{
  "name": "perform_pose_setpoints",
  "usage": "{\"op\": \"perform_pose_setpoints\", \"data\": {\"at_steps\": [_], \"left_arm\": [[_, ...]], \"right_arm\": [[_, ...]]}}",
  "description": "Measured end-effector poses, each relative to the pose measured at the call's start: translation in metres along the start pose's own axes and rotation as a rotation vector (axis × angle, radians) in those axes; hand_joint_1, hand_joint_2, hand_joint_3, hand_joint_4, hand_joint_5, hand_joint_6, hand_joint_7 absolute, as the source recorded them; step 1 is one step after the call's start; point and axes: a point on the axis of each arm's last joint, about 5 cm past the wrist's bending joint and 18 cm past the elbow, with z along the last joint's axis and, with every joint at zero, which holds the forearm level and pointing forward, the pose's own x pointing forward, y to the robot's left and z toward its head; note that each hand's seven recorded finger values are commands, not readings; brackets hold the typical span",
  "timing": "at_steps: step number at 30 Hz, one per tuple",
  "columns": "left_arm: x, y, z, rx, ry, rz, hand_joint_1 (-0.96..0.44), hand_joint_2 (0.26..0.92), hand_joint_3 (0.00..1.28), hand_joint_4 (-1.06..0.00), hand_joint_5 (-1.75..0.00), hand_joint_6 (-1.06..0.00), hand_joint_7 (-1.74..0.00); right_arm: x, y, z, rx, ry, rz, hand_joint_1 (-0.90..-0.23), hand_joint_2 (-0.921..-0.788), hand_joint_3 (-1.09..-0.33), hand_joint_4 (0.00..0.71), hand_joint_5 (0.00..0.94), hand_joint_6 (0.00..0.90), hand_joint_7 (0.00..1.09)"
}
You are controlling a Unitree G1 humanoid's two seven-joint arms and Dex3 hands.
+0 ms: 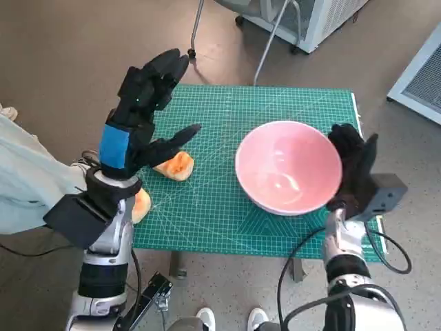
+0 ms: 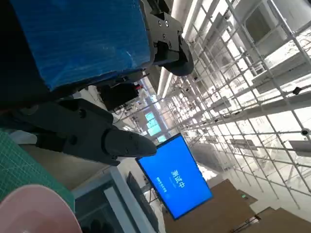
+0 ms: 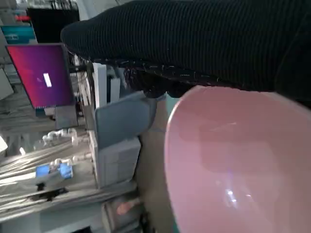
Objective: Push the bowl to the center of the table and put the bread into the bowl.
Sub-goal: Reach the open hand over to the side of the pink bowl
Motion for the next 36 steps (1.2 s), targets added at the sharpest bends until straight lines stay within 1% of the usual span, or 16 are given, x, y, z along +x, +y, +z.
{"op": "perform_pose_setpoints", "data": {"at_steps": [3, 6, 9, 15, 22, 28, 31, 36], "left_arm": [[-0.003, 0.002, 0.0, 0.005, 0.008, 0.005, -0.34, 0.921, 0.18, -0.36, 0.0, -0.21, -0.47], [-0.006, 0.004, 0.0, 0.011, 0.018, 0.011, -0.35, 0.921, 0.18, -0.36, 0.0, -0.22, -0.44], [-0.009, 0.006, 0.0, 0.017, 0.023, 0.013, -0.36, 0.921, 0.17, -0.37, 0.0, -0.24, -0.41], [-0.012, 0.008, 0.002, 0.026, 0.027, 0.017, -0.36, 0.921, 0.17, -0.37, 0.0, -0.28, -0.35], [-0.016, 0.008, 0.002, 0.029, 0.04, 0.019, -0.35, 0.921, 0.17, -0.37, 0.0, -0.29, -0.32], [-0.018, 0.008, 0.003, 0.03, 0.044, 0.022, -0.35, 0.921, 0.17, -0.37, 0.0, -0.3, -0.31], [-0.02, 0.008, 0.004, 0.029, 0.049, 0.023, -0.36, 0.921, 0.17, -0.37, 0.0, -0.3, -0.31], [-0.024, 0.009, 0.004, 0.035, 0.06, 0.027, -0.36, 0.921, 0.17, -0.37, 0.0, -0.33, -0.25]], "right_arm": [[0.0026, 0.006, 0.002, 0.025, 0.004, 0.001, -0.55, -0.921, -0.925, 0.266, 0.007, 0.105, 0.67], [0.0051, 0.012, 0.004, 0.055, 0.006, -0.001, -0.567, -0.921, -0.906, 0.264, 0.006, 0.115, 0.67], [0.007, 0.018, 0.005, 0.085, 0.013, -0.004, -0.57, -0.921, -0.891, 0.266, 0.006, 0.131, 0.67], [0.0118, 0.032, 0.009, 0.127, 0.021, 0.0, -0.559, -0.921, -0.864, 0.283, 0.013, 0.152, 0.68], [0.0162, 0.047, 0.015, 0.169, 0.028, 0.011, -0.56, -0.921, -0.805, 0.318, 0.027, 0.207, 0.71], [0.0184, 0.057, 0.018, 0.184, 0.025, 0.025, -0.576, -0.921, -0.795, 0.33, 0.03, 0.22, 0.72], [0.0191, 0.059, 0.02, 0.175, 0.022, 0.033, -0.579, -0.921, -0.798, 0.338, 0.033, 0.22, 0.72], [0.0203, 0.06, 0.021, 0.157, 0.018, 0.042, -0.564, -0.921, -0.812, 0.348, 0.035, 0.217, 0.72]]}}
